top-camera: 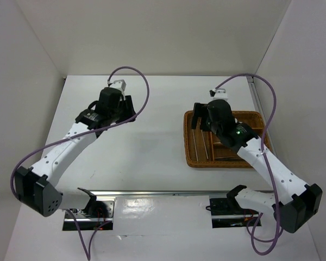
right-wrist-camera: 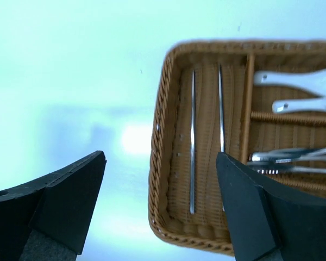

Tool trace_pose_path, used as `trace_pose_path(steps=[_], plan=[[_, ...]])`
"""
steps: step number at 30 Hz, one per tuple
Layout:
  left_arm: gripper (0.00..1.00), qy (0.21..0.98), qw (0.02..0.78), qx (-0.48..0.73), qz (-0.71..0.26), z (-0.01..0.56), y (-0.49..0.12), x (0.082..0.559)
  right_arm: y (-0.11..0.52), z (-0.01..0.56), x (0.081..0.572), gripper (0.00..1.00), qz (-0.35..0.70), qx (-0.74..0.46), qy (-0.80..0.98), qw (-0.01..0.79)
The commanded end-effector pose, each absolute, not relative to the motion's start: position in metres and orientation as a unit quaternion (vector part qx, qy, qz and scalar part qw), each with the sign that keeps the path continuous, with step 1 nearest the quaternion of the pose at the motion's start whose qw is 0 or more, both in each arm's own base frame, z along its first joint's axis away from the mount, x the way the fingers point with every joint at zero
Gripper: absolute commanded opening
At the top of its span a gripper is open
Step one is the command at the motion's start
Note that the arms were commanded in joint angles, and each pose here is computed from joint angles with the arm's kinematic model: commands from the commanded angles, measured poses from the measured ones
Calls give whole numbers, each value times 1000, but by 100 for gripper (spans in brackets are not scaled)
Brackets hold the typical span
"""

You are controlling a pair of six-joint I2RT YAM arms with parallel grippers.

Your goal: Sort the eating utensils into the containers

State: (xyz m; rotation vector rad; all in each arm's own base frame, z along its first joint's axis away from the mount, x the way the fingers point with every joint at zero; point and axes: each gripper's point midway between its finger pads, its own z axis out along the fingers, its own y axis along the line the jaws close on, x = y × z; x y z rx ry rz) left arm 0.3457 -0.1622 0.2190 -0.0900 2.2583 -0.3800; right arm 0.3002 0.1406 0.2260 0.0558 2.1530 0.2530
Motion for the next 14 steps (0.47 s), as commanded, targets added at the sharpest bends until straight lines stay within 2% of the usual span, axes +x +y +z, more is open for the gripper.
trace_pose_path(steps=[1,5,7,14], plan=[[58,862,483,-25,-152,264,-151,346,140,289,314,91,121,27,824,553],[58,854,497,-31,-150,267,-140,331,141,302,309,92,137,20,813,565],[58,847,509,-34,-152,272,-136,325,139,301,304,100,137,23,816,561],[59,840,517,-55,-157,267,-121,297,140,305,283,100,175,10,807,565]])
